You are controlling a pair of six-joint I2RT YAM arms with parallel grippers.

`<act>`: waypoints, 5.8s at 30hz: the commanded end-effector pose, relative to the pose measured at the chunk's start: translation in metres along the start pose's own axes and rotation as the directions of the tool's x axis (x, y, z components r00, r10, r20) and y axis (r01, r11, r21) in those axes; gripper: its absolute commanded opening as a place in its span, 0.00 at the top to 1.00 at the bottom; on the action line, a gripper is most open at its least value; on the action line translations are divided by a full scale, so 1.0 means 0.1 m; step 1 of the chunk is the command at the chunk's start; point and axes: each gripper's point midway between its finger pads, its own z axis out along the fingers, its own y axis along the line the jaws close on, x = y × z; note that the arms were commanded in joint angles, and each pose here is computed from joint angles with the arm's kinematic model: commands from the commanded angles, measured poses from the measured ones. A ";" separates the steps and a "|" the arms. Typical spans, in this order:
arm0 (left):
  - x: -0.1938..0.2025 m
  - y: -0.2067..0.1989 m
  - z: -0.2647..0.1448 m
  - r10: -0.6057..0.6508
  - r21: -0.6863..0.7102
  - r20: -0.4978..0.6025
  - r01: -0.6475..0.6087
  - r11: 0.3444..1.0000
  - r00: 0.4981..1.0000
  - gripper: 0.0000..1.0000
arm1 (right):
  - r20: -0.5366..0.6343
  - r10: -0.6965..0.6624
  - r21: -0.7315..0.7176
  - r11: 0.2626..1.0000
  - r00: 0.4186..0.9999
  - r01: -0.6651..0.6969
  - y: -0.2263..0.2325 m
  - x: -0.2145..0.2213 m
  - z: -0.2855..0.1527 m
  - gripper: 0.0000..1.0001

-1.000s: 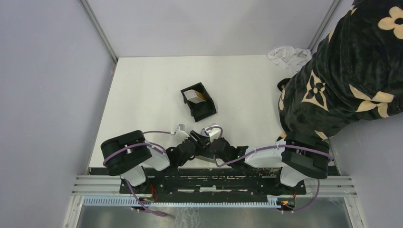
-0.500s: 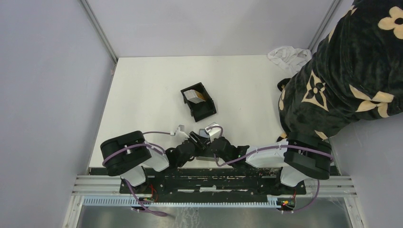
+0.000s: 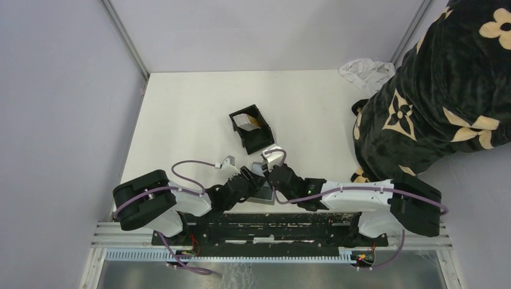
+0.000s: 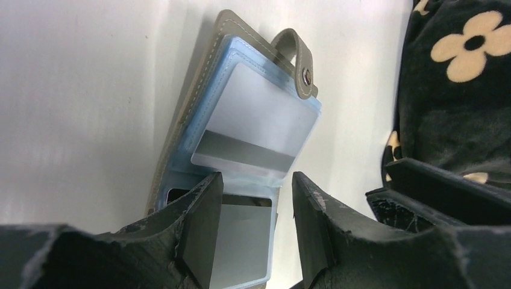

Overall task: Put the credit cards into the card holder
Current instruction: Insert the credit card into the card holder, then pick up the credit card from the storage box.

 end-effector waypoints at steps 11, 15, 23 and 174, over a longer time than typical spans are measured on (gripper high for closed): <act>-0.23 -0.06 -0.02 0.261 -0.055 0.026 -0.259 0.964 0.965 0.46 | -0.156 -0.074 -0.032 0.997 0.985 0.070 -0.02 -0.21 0.55 0.55; -0.29 -0.02 0.04 0.297 -0.067 0.005 -0.296 0.953 0.955 0.46 | -0.191 -0.076 -0.043 0.997 0.979 0.069 -0.04 -0.14 0.63 0.55; -0.39 0.21 0.18 0.292 -0.105 -0.051 -0.296 0.949 0.955 0.46 | -0.246 -0.094 -0.043 0.995 0.965 0.086 -0.07 0.02 0.74 0.55; -2.06 -0.08 0.80 0.131 0.052 0.209 -0.145 0.988 0.969 0.51 | -0.311 0.283 -0.285 0.883 0.907 -0.373 -0.37 -1.59 1.96 0.68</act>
